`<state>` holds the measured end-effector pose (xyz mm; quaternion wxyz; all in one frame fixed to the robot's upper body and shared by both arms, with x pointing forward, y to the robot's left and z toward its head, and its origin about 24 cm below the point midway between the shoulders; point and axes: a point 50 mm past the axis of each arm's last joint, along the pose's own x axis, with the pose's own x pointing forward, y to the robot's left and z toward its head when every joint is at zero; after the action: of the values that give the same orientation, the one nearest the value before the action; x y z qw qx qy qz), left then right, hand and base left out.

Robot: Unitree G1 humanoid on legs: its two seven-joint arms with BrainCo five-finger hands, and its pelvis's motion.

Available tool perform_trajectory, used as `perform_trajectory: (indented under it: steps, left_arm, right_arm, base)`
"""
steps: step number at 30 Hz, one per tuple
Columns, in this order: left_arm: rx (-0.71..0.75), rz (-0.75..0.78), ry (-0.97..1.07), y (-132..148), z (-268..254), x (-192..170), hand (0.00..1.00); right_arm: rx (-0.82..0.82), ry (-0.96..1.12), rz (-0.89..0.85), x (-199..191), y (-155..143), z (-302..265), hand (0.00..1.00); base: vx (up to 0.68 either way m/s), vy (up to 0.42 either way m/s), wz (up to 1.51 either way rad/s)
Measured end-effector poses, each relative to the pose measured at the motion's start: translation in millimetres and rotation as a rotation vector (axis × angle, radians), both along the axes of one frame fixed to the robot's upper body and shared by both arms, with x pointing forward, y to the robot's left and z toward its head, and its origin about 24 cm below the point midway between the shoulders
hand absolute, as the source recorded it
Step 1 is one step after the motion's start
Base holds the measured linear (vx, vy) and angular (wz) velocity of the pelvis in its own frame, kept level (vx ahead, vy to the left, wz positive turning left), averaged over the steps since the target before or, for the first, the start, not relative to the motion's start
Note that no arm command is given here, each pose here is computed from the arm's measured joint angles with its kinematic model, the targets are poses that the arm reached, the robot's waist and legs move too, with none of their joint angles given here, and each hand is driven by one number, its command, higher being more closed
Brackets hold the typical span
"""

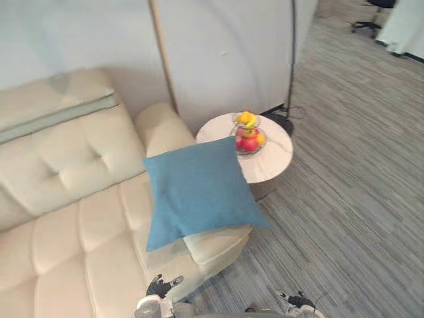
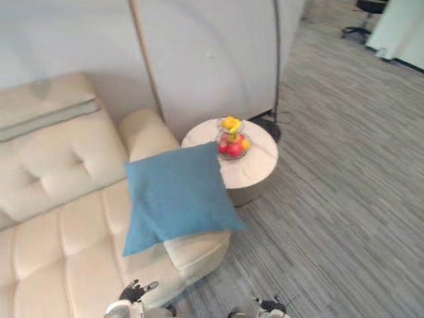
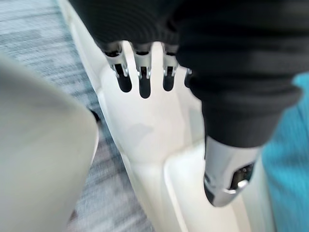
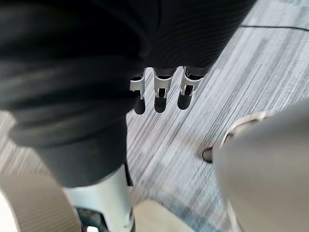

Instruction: Pick up cushions and gather them together orderly.

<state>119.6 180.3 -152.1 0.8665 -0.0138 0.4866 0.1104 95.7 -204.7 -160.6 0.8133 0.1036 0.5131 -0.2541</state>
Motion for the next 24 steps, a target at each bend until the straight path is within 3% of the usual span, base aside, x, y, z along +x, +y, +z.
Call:
perform_trajectory:
  steps: [5, 12, 17, 21, 24]
  left_arm:
    - [0.027, -0.039, 0.021, 6.9, -1.2, -5.8, 0.00]
    - [0.047, -0.039, 0.045, 15.9, -2.4, -10.7, 0.00]
    - [0.144, 0.015, -0.023, 56.1, 12.5, -0.7, 0.00]
    - [0.277, 0.157, -0.212, 113.9, 52.4, 22.3, 0.00]
    - [0.326, 0.225, -0.329, 134.6, 76.6, 35.9, 0.00]
  right_arm:
    - [0.015, -0.020, 0.019, 8.5, 7.3, 1.0, 0.00]
    - [-0.027, -0.023, 0.027, 12.1, -8.4, 4.4, 0.00]
    - [-0.212, -0.153, 0.055, 56.3, -68.2, 38.4, 0.00]
    - [-0.451, -0.362, 0.101, 107.1, -125.4, 103.0, 0.00]
    - [-0.544, -0.496, 0.135, 135.3, -135.3, 140.0, 0.00]
  base:
    - [-0.03, 0.078, 0.30]
    - [-0.02, 0.041, 0.00]
    - [0.02, 0.027, 0.03]
    - [0.04, -0.001, -0.02]
    - [0.08, -0.007, -0.08]
